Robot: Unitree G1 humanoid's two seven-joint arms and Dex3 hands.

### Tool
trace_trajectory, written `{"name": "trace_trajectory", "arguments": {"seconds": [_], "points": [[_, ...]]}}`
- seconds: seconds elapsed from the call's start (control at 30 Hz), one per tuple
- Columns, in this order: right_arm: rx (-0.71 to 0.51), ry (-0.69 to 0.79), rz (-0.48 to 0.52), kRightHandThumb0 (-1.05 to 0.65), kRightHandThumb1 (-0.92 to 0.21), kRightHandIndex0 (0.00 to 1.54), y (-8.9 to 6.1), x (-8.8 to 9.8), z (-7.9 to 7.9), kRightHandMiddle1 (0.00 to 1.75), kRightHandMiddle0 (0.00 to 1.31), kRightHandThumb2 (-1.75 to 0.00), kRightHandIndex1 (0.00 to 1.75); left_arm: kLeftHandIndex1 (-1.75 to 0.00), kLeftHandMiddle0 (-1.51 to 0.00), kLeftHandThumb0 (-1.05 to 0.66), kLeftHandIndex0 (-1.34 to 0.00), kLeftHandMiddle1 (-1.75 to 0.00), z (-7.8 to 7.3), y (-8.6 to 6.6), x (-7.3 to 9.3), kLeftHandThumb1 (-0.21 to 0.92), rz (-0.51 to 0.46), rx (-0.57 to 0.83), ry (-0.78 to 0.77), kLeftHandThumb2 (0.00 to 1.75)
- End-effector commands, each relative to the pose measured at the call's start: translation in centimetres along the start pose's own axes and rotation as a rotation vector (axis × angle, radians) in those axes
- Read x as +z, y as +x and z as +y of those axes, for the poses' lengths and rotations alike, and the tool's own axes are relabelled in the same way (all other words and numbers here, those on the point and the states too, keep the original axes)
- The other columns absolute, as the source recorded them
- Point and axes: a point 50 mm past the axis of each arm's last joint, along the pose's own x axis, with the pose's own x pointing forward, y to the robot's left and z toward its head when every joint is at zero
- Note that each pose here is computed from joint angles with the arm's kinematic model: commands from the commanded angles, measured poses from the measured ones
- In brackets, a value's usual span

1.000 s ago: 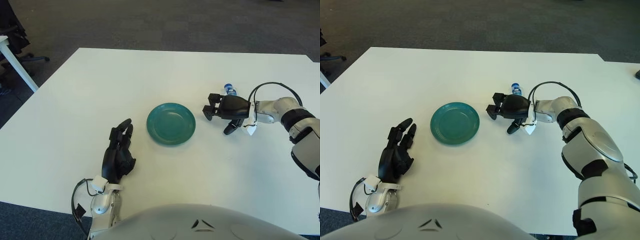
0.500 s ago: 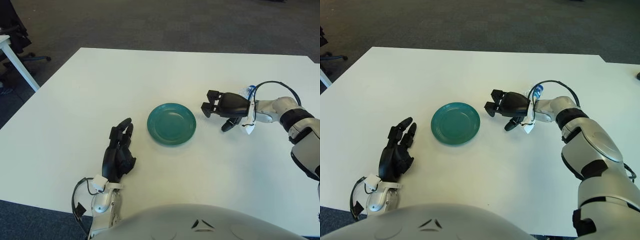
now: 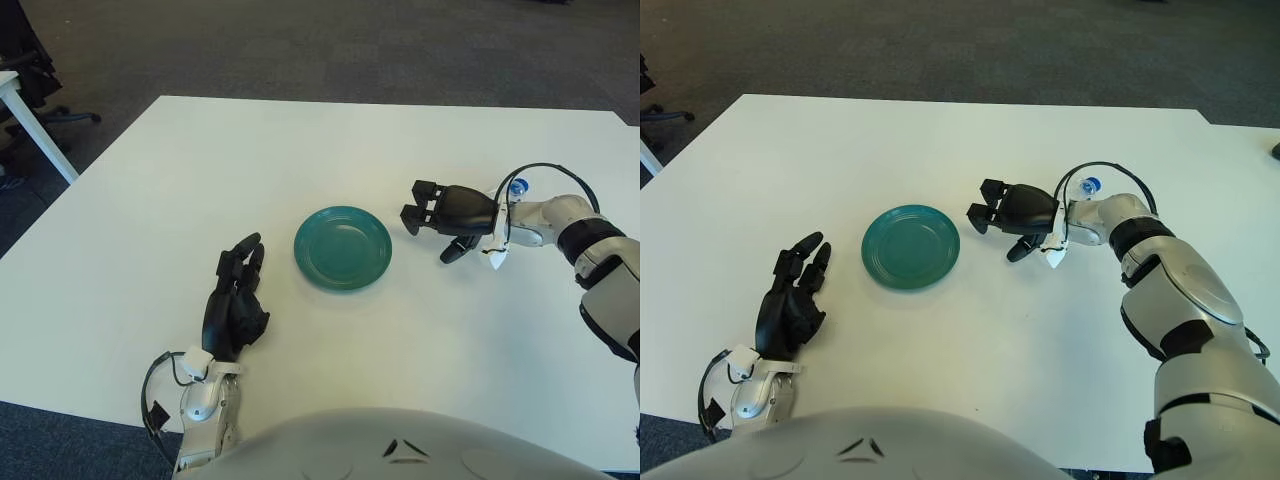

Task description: Put the bottle into the plate.

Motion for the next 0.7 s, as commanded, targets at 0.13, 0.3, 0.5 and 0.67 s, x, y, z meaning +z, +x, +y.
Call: {"name": "trace_trajectory", "arguments": {"seconds": [0.13, 0.3, 0.5, 0.67], "points": [[-0.073, 0.001, 0.008, -0.43, -0.50, 0.89, 0.4, 0.1, -0.3, 1.75, 0.48, -1.09, 1.75, -0.74, -0.29, -0.90, 0.00, 0.00, 0.8, -0.7, -1.3, 0.92, 0.083, 0.015, -0.004, 0.97], [-0.090, -0.002, 0.013, -0.43, -0.49, 0.89, 0.6, 0.1, -0.4, 1.75, 0.48, -1.09, 1.75, -0.74, -0.29, -0.90, 0.00, 0.00, 1.0, -0.6, -1.4, 0.92, 0.084, 0.015, -0.004, 0.97], [-0.111, -0.005, 0.024, -0.43, -0.49, 0.86, 0.6, 0.0, -0.7, 1.75, 0.48, -1.09, 1.75, -0.74, -0.29, -0.90, 0.00, 0.00, 1.2, -0.4, -1.6, 0.92, 0.086, 0.016, -0.004, 0.97], [-0.124, -0.002, 0.032, -0.43, -0.51, 0.79, 0.6, -0.4, -1.8, 1.75, 0.46, -1.07, 1.75, -0.74, -0.29, -0.90, 0.00, 0.00, 1.4, -0.2, -1.7, 0.92, 0.087, 0.016, -0.004, 0.97]]}}
